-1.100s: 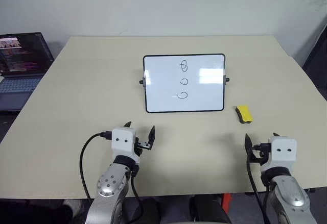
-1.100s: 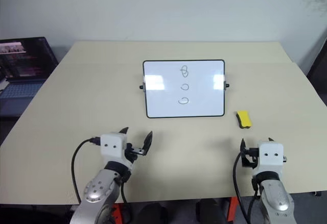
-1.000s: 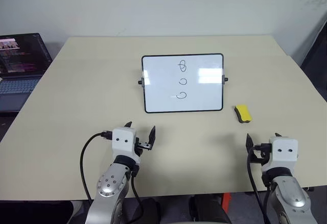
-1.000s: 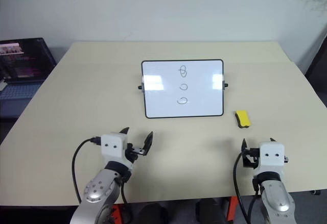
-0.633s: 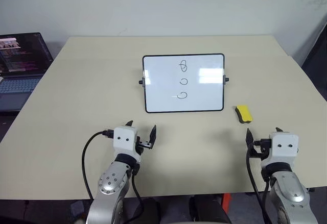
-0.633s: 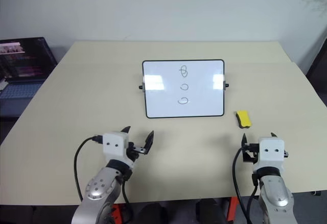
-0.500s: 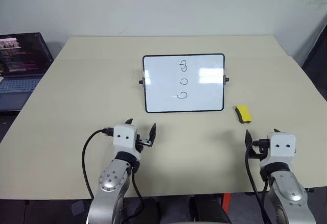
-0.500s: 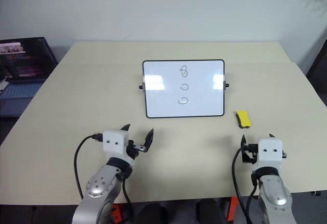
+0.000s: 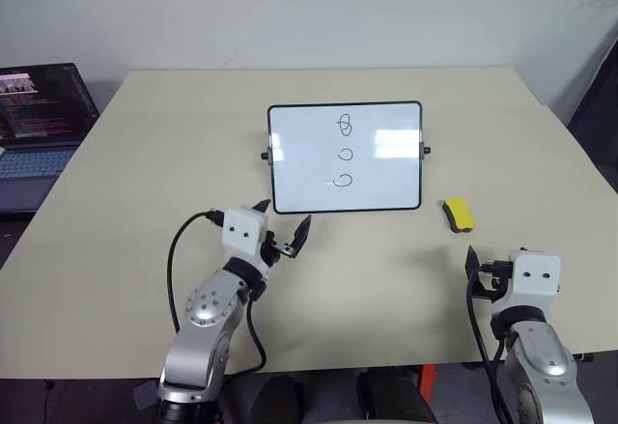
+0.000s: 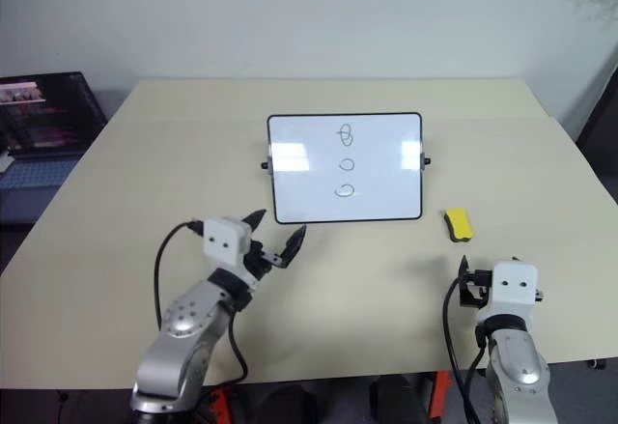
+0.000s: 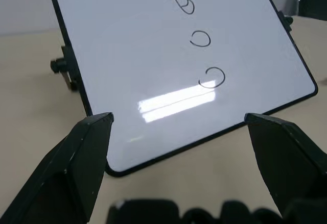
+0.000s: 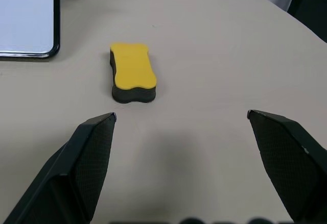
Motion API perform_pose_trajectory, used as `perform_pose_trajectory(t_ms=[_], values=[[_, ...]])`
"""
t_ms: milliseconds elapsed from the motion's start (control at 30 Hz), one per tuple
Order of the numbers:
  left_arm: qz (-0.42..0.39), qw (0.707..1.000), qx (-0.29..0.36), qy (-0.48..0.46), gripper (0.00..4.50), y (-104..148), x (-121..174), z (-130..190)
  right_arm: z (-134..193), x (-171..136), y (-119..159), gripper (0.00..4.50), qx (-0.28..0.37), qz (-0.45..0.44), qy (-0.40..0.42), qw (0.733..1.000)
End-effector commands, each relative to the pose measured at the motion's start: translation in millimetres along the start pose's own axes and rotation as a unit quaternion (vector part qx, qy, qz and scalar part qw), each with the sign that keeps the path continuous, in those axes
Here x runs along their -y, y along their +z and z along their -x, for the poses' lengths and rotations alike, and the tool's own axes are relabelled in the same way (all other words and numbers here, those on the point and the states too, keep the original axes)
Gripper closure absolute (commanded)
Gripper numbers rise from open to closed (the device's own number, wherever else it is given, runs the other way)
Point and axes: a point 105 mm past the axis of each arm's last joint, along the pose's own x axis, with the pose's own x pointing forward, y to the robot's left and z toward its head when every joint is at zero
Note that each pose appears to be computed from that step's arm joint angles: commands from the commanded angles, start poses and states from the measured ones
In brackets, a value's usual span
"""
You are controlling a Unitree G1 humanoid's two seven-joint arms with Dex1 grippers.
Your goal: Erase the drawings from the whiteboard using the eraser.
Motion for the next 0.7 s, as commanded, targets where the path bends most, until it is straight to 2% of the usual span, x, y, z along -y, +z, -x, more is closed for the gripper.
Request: perform_pose_trajectory(t_ms=[33,233,467,633,700], values=[[-0.008,0.997,0.011,-0.071,0.0,19,3,-2,-5,-6,14,0.02,0.023,-0.005,0.027,0.999],[-0.013,0.983,0.001,-0.183,0.0,39,14,-8,-22,-6,23,0.02,0.004,-0.006,0.051,0.999],[-0.017,0.945,-0.038,-0.324,0.0,47,44,-3,-47,-12,33,0.02,-0.026,0.001,0.076,0.997],[-0.037,0.921,-0.072,-0.382,0.0,48,50,2,-66,-15,36,0.02,-0.043,-0.009,0.087,0.995],[-0.032,0.917,-0.068,-0.392,0.0,53,53,2,-74,-15,39,0.02,-0.045,-0.011,0.088,0.995]])
